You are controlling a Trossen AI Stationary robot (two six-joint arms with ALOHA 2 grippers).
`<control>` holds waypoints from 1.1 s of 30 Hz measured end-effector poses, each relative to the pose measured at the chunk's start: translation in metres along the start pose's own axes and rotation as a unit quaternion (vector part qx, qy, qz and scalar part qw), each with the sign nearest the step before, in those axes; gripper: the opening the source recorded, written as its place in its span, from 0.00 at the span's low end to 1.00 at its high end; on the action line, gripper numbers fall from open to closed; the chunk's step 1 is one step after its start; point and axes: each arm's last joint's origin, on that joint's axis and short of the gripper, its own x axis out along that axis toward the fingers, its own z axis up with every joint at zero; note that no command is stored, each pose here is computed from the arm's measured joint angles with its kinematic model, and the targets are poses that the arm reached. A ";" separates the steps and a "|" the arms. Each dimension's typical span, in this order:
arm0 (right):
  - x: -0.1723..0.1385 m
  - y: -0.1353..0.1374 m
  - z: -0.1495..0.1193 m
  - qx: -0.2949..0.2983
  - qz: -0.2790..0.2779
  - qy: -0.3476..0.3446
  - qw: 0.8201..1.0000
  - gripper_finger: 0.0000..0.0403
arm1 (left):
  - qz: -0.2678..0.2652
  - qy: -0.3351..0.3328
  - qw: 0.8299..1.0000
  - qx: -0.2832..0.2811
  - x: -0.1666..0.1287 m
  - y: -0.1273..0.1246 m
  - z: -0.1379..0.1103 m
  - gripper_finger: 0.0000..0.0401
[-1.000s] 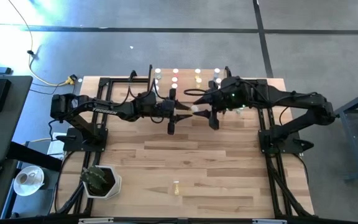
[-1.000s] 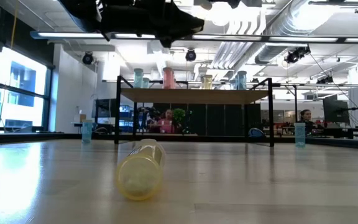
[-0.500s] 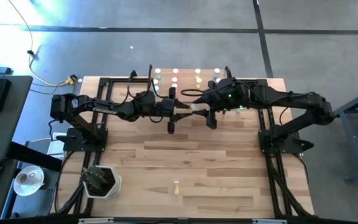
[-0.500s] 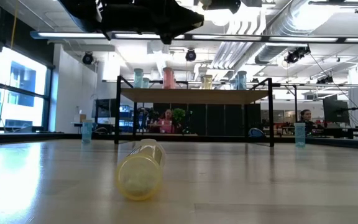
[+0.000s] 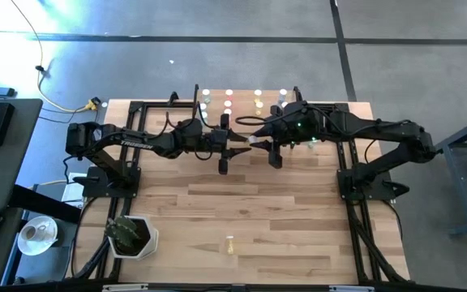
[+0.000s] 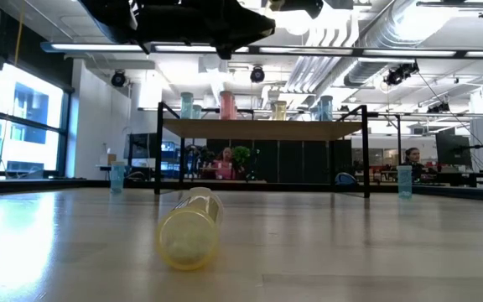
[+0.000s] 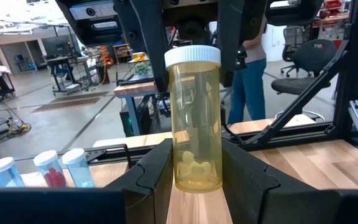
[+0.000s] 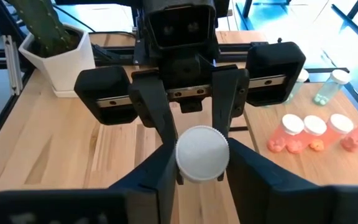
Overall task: Pick and place medicine bottles onto shelf by color
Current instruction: Put the yellow pill bottle on the shelf
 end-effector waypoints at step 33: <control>-0.011 -0.003 0.008 0.014 -0.046 0.017 0.999 0.26 | 0.034 0.027 0.999 -0.003 -0.006 0.003 0.003 0.56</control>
